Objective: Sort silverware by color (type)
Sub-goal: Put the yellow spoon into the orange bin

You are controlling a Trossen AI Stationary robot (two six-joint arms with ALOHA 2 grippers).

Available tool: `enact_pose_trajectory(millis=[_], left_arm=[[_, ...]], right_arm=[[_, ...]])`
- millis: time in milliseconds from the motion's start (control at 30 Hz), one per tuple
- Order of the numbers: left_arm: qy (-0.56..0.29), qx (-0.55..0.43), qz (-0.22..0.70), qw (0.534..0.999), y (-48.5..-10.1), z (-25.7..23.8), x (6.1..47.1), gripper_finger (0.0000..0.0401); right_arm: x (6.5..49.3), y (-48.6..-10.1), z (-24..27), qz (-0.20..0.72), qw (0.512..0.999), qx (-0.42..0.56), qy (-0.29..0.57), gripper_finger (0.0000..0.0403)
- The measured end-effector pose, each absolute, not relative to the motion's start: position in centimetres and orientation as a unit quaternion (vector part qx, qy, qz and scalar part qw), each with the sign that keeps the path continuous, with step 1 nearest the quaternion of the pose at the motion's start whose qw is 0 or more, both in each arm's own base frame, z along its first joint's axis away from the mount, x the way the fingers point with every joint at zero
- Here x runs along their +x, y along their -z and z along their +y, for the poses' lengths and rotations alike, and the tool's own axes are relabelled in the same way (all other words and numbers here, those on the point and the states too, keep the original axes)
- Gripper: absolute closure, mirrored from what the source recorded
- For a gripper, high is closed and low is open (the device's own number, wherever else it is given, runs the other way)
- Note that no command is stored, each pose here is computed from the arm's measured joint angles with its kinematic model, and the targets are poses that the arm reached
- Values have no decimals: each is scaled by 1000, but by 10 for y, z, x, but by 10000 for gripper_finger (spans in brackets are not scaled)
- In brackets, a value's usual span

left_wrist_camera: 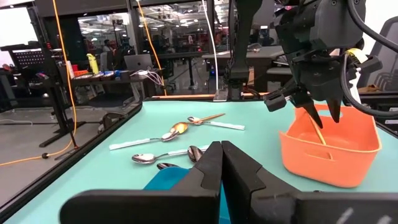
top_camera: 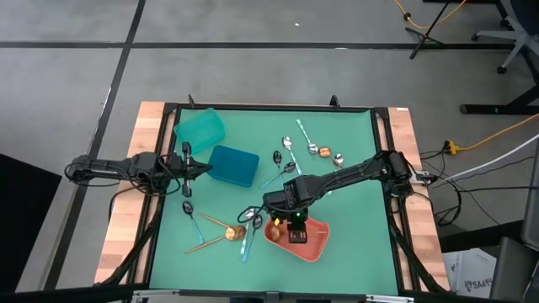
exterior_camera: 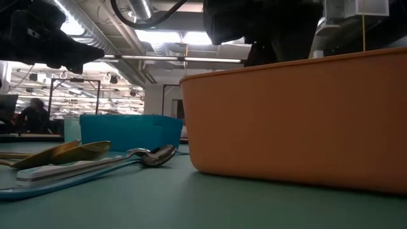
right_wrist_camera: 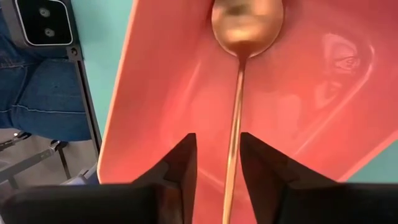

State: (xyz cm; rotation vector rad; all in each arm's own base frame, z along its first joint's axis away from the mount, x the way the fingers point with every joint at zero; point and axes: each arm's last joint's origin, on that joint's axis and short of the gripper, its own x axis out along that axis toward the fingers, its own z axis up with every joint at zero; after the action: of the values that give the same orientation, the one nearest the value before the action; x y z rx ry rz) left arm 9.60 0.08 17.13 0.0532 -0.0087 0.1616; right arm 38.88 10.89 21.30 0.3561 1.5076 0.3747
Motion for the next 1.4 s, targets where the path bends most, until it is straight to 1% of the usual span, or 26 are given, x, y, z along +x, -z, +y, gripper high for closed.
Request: enact_pose_trajectory(millis=[133, 500, 800, 867, 1067, 1267, 1400], left_arm=[[-81, 27, -4, 996, -171, 1, 96, 401], [-81, 27, -5, 996, -171, 1, 96, 401], [-81, 27, -5, 996, -171, 1, 96, 401], [-81, 27, -5, 996, -171, 1, 96, 401], [-82, 26, -5, 996, -171, 1, 96, 401], [-81, 27, -4, 996, -171, 1, 96, 401], [-81, 27, -5, 996, -171, 1, 96, 401]], right_arm=[[389, -213, 108, 676, 701, 156, -164, 277], [389, -213, 108, 677, 701, 155, -162, 276], [380, -218, 106, 700, 680, 152, -154, 276], [375, -225, 105, 701, 681, 149, -150, 276], [359, -261, 97, 672, 723, 110, -115, 276], [332, -301, 85, 643, 763, 49, -46, 276], [313, -322, 76, 626, 779, 14, 3, 276]])
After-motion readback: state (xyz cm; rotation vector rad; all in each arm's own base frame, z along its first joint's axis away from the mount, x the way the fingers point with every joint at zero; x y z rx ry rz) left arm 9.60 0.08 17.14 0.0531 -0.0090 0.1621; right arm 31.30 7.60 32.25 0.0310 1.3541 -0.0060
